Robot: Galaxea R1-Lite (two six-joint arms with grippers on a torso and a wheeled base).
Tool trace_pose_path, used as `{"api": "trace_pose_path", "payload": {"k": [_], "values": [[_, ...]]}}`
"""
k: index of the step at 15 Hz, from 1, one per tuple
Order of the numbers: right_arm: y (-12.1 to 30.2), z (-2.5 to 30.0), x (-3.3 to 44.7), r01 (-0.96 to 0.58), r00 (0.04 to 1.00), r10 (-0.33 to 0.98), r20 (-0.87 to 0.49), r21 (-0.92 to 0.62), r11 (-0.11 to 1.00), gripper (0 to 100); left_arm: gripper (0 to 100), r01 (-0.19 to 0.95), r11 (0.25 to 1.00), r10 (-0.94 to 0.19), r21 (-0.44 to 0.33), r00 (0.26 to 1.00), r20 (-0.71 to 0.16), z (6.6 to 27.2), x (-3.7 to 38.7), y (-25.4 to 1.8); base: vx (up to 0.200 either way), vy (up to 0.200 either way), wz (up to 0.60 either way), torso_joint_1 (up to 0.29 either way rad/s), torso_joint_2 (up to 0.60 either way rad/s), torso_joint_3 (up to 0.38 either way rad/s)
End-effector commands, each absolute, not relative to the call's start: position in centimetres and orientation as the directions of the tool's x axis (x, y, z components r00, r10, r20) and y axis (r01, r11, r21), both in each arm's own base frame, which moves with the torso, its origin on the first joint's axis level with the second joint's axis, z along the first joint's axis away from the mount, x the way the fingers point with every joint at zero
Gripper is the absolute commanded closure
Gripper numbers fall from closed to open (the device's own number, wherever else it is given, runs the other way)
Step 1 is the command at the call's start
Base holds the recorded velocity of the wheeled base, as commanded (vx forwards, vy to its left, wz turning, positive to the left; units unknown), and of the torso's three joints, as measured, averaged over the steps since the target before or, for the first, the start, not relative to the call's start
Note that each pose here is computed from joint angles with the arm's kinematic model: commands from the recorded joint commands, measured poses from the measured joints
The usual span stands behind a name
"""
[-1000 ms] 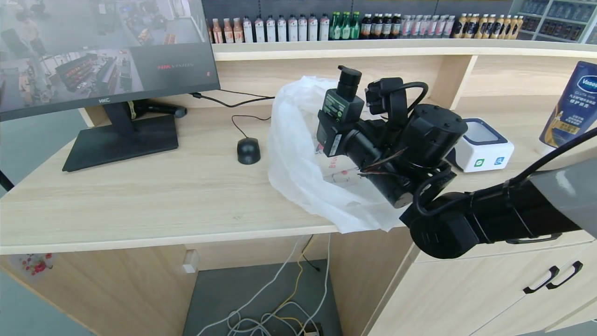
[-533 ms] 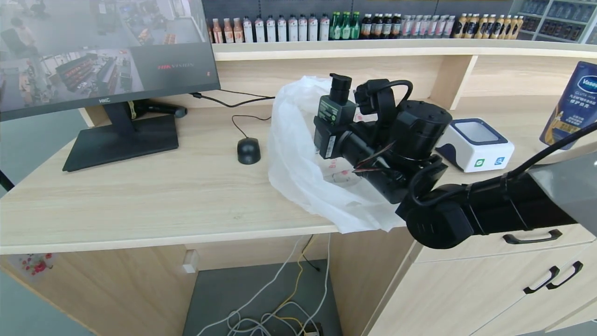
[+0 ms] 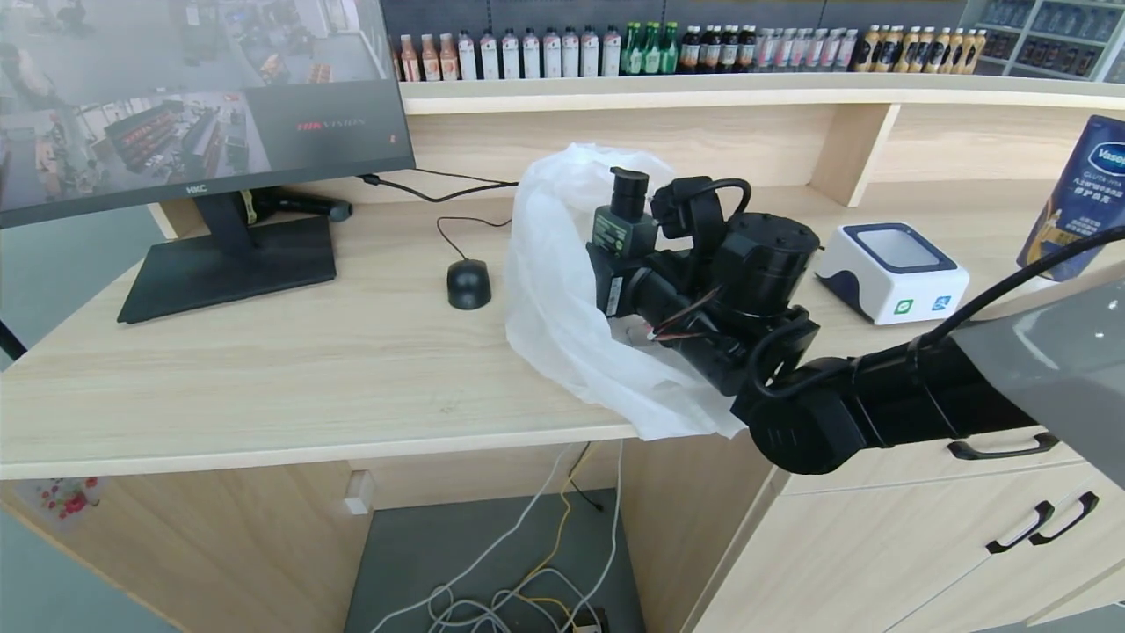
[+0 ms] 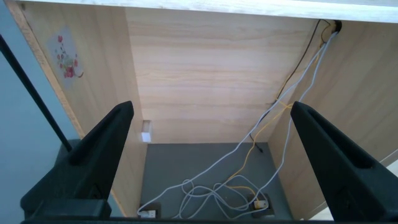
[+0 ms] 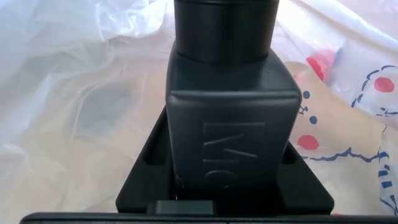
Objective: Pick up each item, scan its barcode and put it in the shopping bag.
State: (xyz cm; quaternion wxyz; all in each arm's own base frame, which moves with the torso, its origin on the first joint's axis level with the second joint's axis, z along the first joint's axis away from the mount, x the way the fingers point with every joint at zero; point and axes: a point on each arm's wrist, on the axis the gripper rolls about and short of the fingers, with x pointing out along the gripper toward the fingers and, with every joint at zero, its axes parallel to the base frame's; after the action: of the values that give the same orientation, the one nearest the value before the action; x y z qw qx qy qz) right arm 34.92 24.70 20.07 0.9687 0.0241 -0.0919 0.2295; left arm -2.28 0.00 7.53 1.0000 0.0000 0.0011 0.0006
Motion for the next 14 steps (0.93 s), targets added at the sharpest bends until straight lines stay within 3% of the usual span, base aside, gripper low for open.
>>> {"api": "trace_pose_path", "payload": {"k": [1, 14], "values": [[24.7, 19.3, 34.9, -0.449, 0.881, 0.443, 0.166, 0.0, 0.893, 100, 0, -0.002, 1.0, 0.002, 0.0, 1.0, -0.002, 7.5, -2.3, 0.0, 0.0, 0.0, 0.0, 0.0, 0.0, 0.0], [24.1, 17.0, 34.4, -0.448, 0.891, 0.442, 0.104, 0.039, 0.893, 100, 0, -0.002, 1.0, 0.002, 0.0, 1.0, -0.002, 7.5, -2.3, 0.0, 0.0, 0.0, 0.0, 0.0, 0.0, 0.0]]}}
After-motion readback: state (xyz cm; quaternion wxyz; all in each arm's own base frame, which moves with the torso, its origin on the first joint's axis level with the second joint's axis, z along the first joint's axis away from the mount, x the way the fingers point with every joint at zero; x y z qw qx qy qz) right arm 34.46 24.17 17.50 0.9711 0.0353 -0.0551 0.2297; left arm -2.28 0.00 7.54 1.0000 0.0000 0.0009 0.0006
